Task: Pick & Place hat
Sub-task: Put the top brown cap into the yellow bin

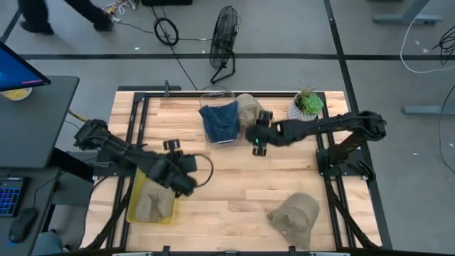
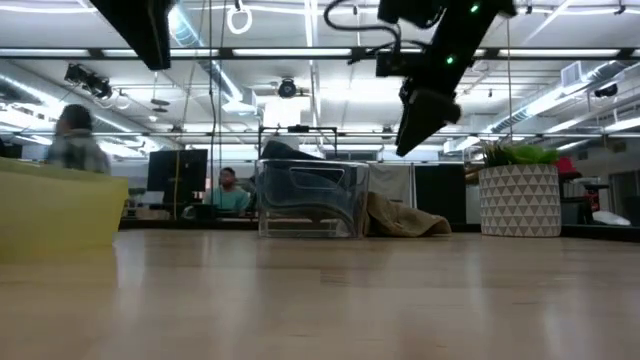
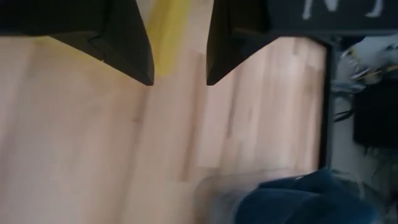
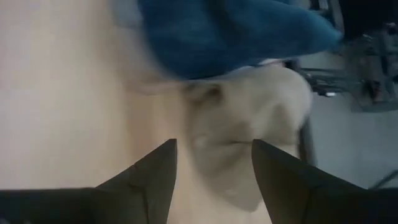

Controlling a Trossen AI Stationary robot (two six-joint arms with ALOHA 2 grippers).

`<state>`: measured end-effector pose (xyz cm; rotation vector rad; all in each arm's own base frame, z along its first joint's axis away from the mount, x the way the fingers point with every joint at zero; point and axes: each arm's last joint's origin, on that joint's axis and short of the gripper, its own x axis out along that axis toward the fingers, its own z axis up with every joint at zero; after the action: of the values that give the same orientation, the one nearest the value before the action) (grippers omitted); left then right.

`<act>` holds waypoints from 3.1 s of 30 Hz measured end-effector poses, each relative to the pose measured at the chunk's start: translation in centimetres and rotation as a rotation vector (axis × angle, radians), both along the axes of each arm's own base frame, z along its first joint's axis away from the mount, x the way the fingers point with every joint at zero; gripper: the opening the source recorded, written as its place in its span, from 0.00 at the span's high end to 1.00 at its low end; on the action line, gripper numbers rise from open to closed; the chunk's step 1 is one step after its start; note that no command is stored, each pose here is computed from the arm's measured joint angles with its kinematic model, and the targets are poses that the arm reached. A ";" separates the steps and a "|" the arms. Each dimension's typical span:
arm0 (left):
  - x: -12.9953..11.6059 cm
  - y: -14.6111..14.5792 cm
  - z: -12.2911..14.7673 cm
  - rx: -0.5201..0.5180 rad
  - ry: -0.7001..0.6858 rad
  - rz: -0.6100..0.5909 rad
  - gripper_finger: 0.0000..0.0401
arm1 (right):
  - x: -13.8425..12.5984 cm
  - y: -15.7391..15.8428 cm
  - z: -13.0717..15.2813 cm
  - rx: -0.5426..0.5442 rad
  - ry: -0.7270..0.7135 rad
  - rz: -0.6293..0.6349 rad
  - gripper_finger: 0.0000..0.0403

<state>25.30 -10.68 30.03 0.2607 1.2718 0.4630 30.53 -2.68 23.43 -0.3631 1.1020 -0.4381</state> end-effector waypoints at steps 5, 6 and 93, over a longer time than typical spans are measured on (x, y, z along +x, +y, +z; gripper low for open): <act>1.0 2.9 0.0 0.024 0.054 0.025 0.59 | 0.0 -5.2 0.3 0.106 -0.068 -0.007 0.47; 1.1 3.4 0.0 0.025 0.058 0.032 0.59 | -0.1 -6.1 0.3 0.137 -0.092 -0.005 0.47; 13.4 -1.6 -6.9 -0.259 -0.447 -0.208 0.59 | 2.4 14.0 -1.6 0.461 -0.297 0.332 0.98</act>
<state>38.66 -12.31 23.12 0.0625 0.8432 0.1602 32.94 11.36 21.86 -0.0644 0.8018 0.0614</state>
